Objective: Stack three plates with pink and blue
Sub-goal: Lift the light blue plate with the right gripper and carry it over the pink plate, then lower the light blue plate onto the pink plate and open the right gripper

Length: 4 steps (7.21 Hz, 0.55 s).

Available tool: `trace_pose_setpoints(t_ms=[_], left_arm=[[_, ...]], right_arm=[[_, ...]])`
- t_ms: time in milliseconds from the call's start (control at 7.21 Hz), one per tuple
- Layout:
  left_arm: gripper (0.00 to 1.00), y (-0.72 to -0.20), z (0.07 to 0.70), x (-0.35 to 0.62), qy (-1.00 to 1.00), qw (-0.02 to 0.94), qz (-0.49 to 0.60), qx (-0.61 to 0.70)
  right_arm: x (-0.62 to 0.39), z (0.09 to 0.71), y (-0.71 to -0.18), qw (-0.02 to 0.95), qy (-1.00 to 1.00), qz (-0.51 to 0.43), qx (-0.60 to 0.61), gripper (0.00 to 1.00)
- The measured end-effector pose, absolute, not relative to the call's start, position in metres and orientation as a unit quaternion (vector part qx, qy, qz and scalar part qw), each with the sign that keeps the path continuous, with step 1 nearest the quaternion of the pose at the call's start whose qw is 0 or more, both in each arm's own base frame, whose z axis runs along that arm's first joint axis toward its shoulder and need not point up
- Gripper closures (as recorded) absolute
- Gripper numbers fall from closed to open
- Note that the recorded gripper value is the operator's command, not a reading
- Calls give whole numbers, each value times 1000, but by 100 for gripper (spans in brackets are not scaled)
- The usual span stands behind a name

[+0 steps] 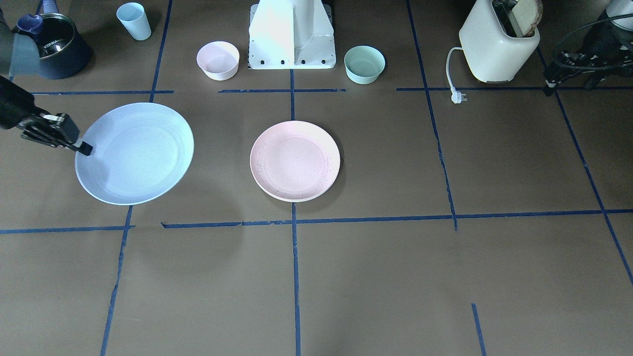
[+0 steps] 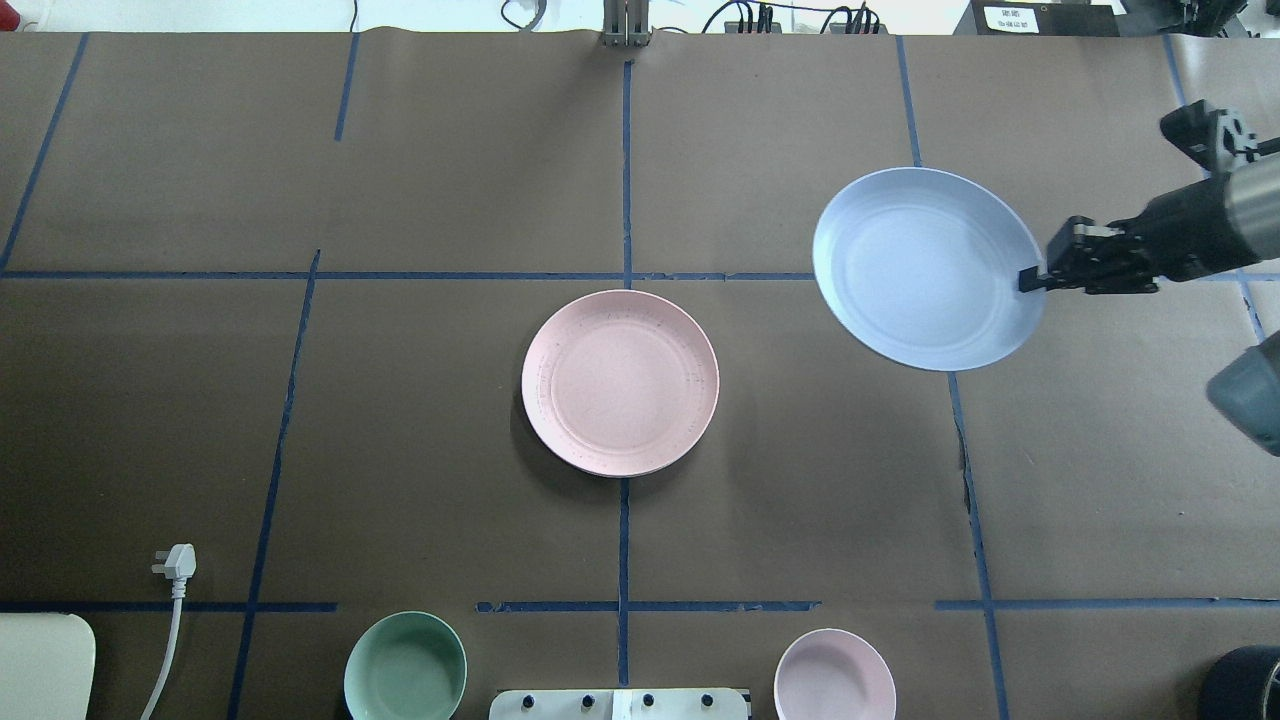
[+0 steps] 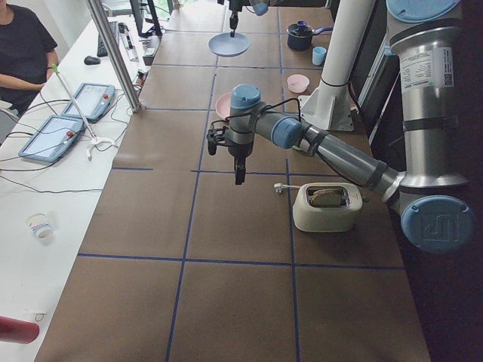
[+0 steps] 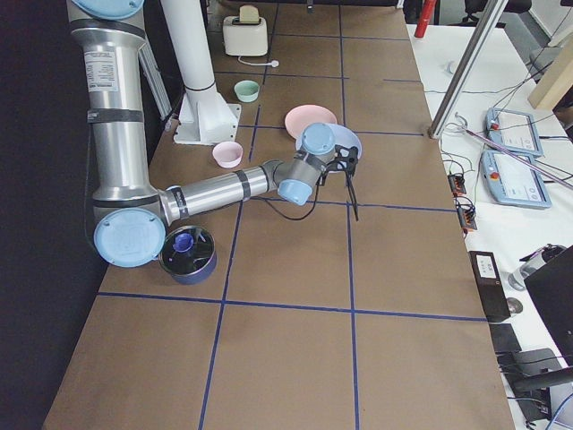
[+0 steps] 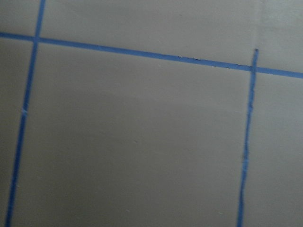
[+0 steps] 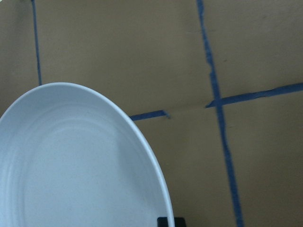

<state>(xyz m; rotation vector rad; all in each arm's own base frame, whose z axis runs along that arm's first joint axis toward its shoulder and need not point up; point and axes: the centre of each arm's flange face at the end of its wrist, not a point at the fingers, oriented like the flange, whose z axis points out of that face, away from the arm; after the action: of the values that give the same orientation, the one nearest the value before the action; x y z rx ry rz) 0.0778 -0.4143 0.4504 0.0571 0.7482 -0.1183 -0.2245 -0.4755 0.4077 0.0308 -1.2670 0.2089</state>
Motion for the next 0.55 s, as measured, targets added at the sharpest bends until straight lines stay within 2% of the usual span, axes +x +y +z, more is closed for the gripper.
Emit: trace_pose_setpoints(t_ms=[277, 555], left_arm=[[0, -432, 496, 29, 387, 921, -42, 22], [0, -439, 513, 10, 395, 917, -37, 24]], right_arm=[[-339, 344, -458, 796, -596, 104, 12, 100], [-440, 289, -426, 811, -574, 111, 25, 100]])
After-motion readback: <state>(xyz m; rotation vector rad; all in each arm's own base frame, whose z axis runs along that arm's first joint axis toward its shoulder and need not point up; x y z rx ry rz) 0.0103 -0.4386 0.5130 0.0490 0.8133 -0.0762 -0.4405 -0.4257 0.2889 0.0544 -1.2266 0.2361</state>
